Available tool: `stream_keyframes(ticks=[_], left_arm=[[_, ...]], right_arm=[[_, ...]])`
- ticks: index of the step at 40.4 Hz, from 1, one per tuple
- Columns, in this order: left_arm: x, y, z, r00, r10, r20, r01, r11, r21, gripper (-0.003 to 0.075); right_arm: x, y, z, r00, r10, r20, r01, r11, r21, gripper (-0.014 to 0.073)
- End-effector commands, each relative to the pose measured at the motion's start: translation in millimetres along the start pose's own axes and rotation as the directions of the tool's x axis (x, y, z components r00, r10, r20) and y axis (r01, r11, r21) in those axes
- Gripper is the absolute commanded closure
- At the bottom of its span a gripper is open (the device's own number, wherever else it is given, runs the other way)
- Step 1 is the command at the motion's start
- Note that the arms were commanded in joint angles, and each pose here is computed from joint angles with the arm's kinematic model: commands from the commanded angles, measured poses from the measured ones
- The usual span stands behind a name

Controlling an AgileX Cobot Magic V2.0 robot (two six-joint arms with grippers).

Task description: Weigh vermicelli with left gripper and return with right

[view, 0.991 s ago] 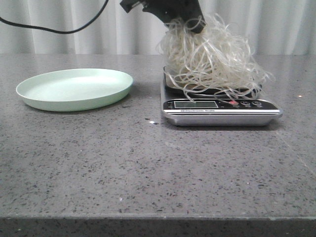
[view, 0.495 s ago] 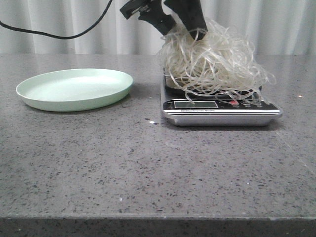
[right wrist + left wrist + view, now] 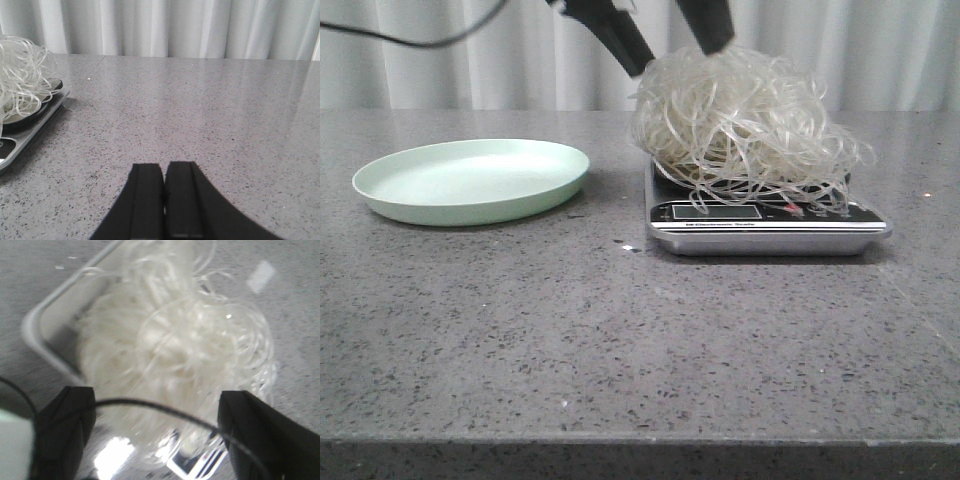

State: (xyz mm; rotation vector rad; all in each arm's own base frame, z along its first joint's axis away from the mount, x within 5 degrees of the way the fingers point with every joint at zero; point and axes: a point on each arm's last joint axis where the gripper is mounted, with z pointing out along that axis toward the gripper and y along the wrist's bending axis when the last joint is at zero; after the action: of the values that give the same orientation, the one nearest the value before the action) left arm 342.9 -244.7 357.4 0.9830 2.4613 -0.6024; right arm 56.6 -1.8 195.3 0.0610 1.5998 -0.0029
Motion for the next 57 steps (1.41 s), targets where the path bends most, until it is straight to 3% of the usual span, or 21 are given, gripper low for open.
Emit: stream_keyframes(ticks=[1, 14, 25, 33, 40, 45, 49, 53, 57], left_arm=[[-3.3, -16.0, -62.7, 0.99, 0.036, 0.133, -0.024, 0.995, -0.095, 0.0162], [18.8, -23.9, -138.5, 0.969, 0.068, 0.239, 0.015, 0.944, -0.331, 0.0263], [77.8, -23.4, -172.0, 0.949, 0.045, 0.312, 0.123, 0.86, -0.496, 0.027], [138.3, -32.6, -188.5, 0.889, 0.061, 0.453, 0.2, 0.839, -0.506, 0.0285], [194.2, -40.1, -185.1, 0.85, 0.108, 0.516, 0.19, 0.85, -0.491, 0.041], [233.4, -47.0, -186.8, 0.795, 0.133, 0.592, 0.204, 0.861, -0.467, 0.0511], [261.8, -52.7, -188.1, 0.722, 0.167, 0.671, 0.209, 0.872, -0.442, 0.0589], [285.0, -56.4, -187.2, 0.66, 0.205, 0.723, 0.202, 0.878, -0.434, 0.0584], [302.0, -56.8, -181.4, 0.638, 0.217, 0.739, 0.199, 0.88, -0.431, 0.0584]], right_arm=[[-10.9, -0.7, -2.0, 0.994, -0.005, 0.106, 0.004, 1.0, 0.011, 0.0444], [-11.6, -0.8, -2.0, 0.993, -0.005, 0.114, 0.004, 1.0, 0.011, 0.0444], [-12.0, -0.8, -2.1, 0.993, -0.005, 0.118, 0.004, 1.0, 0.012, 0.0444], [-12.0, -0.8, -2.1, 0.993, -0.005, 0.118, 0.004, 1.0, 0.012, 0.0444], [-12.0, -0.8, -2.1, 0.993, -0.005, 0.118, 0.004, 1.0, 0.012, 0.0444], [-13.5, -0.9, -2.3, 0.991, -0.006, 0.135, 0.004, 1.0, 0.013, 0.0444], [-14.2, -1.0, -2.4, 0.99, -0.006, 0.142, 0.004, 1.0, 0.014, 0.0444], [-15.1, -1.1, -2.5, 0.988, -0.006, 0.152, 0.004, 1.0, 0.015, 0.0444], [-18.1, -1.3, -3.0, 0.983, -0.006, 0.185, 0.003, 1.0, 0.018, 0.0444]])
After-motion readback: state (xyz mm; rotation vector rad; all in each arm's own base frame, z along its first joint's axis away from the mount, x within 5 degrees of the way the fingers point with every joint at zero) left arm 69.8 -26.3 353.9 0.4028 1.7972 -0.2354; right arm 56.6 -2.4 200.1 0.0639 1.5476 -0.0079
